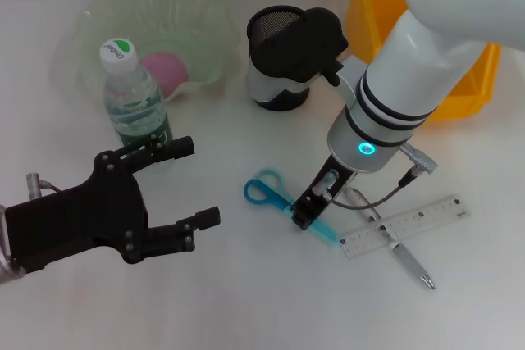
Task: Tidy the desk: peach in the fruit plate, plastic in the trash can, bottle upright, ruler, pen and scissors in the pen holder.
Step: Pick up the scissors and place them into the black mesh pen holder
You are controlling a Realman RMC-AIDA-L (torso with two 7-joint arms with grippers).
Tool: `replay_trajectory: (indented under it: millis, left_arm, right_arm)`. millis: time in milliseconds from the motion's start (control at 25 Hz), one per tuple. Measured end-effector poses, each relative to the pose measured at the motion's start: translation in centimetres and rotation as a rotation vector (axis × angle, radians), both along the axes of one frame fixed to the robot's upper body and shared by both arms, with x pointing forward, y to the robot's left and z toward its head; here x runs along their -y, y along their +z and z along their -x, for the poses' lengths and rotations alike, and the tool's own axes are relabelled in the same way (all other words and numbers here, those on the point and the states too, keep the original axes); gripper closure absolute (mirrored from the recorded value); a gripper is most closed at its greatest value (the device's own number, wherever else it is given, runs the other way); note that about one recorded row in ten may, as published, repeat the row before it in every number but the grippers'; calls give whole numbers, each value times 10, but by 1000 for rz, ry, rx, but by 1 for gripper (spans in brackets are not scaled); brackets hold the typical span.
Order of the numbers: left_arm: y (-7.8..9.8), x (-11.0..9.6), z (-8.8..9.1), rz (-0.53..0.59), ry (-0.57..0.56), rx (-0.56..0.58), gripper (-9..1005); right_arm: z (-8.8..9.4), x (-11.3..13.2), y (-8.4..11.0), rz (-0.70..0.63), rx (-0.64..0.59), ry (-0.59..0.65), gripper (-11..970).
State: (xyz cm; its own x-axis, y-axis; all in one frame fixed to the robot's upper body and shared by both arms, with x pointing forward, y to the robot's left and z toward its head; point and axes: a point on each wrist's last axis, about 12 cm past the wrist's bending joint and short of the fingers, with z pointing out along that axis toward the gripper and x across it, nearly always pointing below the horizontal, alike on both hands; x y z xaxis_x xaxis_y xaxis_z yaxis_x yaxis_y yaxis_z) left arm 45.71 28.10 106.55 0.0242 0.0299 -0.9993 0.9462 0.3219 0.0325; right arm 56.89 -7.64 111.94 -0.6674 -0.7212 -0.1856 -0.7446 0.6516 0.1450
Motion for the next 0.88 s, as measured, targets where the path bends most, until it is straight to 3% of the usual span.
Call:
replay_trajectory:
  millis: [240,360,440,480,520,600,680,720,840,880]
  left_arm:
    - [0,0,0,0,0,0,130]
    - [0,0,0,1,-1,0,130]
    - [0,0,1,3,-1,1,130]
    - [0,0,1,3,-1,1,130]
    - [0,0,1,3,-2,1,130]
    - [0,0,1,1,-2,5,130]
    - [0,0,1,-1,-4,12,130]
    - [0,0,0,-1,-4,12,130]
    - [0,0,0,-2,-3,12,130]
    - [0,0,0,-3,-1,13,130]
  right_arm:
    - [2,-1,4,-27,19,10,760]
    - [3,5,23,-99,89,-4,760]
    - [2,18,46,-173,185,-46,760]
    - [1,33,70,-258,301,-91,760]
    - [1,33,70,-258,301,-91,760]
    - [-1,50,91,-351,438,-131,760]
    - [-6,67,103,-489,653,-162,760]
    - [-6,67,103,-489,653,-162,760]
    - [-10,75,97,-616,830,-151,760]
    - [-13,75,85,-684,900,-145,760]
